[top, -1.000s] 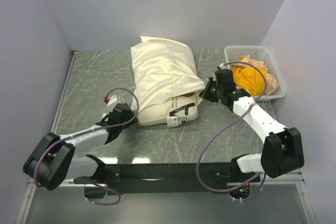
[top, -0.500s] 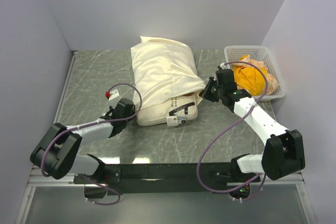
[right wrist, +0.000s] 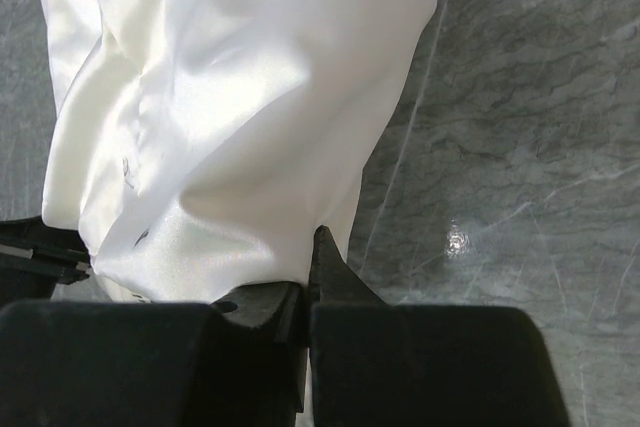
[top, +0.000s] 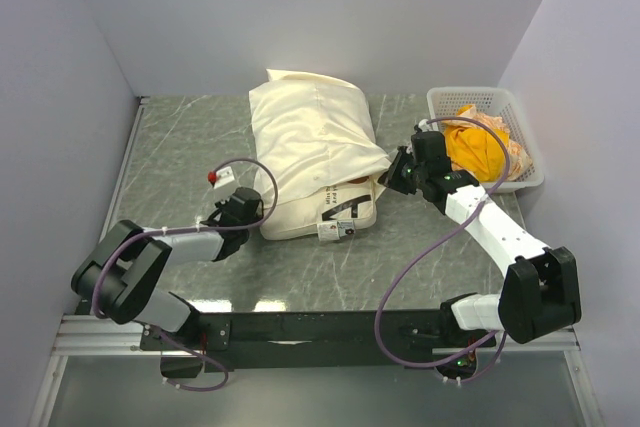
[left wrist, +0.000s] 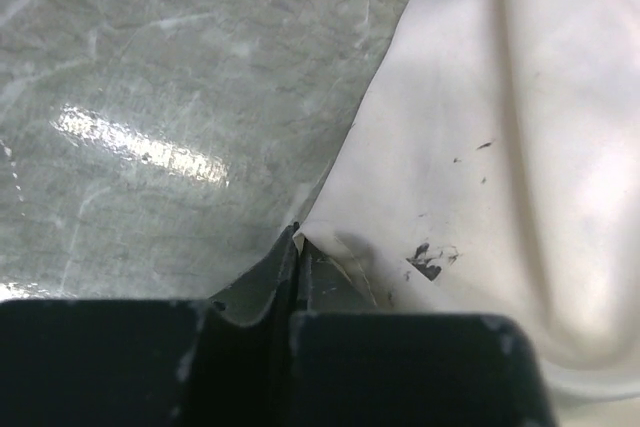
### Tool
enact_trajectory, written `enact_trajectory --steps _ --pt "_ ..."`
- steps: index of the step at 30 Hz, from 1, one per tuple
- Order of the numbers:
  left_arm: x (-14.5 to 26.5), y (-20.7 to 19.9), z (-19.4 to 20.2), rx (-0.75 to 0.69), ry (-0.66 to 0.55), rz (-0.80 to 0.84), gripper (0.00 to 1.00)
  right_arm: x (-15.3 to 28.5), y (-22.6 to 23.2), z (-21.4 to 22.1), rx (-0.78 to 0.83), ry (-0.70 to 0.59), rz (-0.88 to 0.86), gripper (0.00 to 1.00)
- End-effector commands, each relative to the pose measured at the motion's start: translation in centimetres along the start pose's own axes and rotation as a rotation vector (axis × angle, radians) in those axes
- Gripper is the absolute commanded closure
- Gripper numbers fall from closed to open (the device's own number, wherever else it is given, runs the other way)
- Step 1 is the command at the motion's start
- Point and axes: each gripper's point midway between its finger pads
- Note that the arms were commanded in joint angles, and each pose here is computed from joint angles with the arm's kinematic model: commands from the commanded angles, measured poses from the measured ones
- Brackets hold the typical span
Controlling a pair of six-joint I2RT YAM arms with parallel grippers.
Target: Put the pillow into the pillowcase
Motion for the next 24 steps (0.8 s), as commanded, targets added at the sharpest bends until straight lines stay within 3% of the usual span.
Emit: enact_trajectory --steps 1,5,13,17,24 --pt "0.9 -2.0 -3.2 0.029 -0.099 0.054 0.99 2.4 1.7 -3.5 0.030 -0.117 -0.052 1.00" --pt "4.0 -4.0 -6.3 0.025 -0.126 0.142 0.99 4.5 3.3 -5.8 0.048 -0.166 -0.091 1.00" --pt "17.1 -11.5 -21.0 0.043 -0.318 0.433 0.99 13.0 8.6 -13.3 0.088 -0.337 -0.201 1.00" --pt "25.4 -15.6 -29.1 0.073 -0.439 0.608 0.99 19.2 12.1 -18.3 0.106 -0.483 -0.288 1.00" --pt "32.2 -18.8 -37.0 0.088 -0.572 0.696 0.99 26.6 15.5 -23.4 0.072 -0.630 -0.377 1.00"
Point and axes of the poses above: each gripper's point midway between its finger pads, its own x axis back along the fingers, its own y axis along the line the jaws close on, z = x × y, and after that the axes turned 10 degrees about x, right-handed
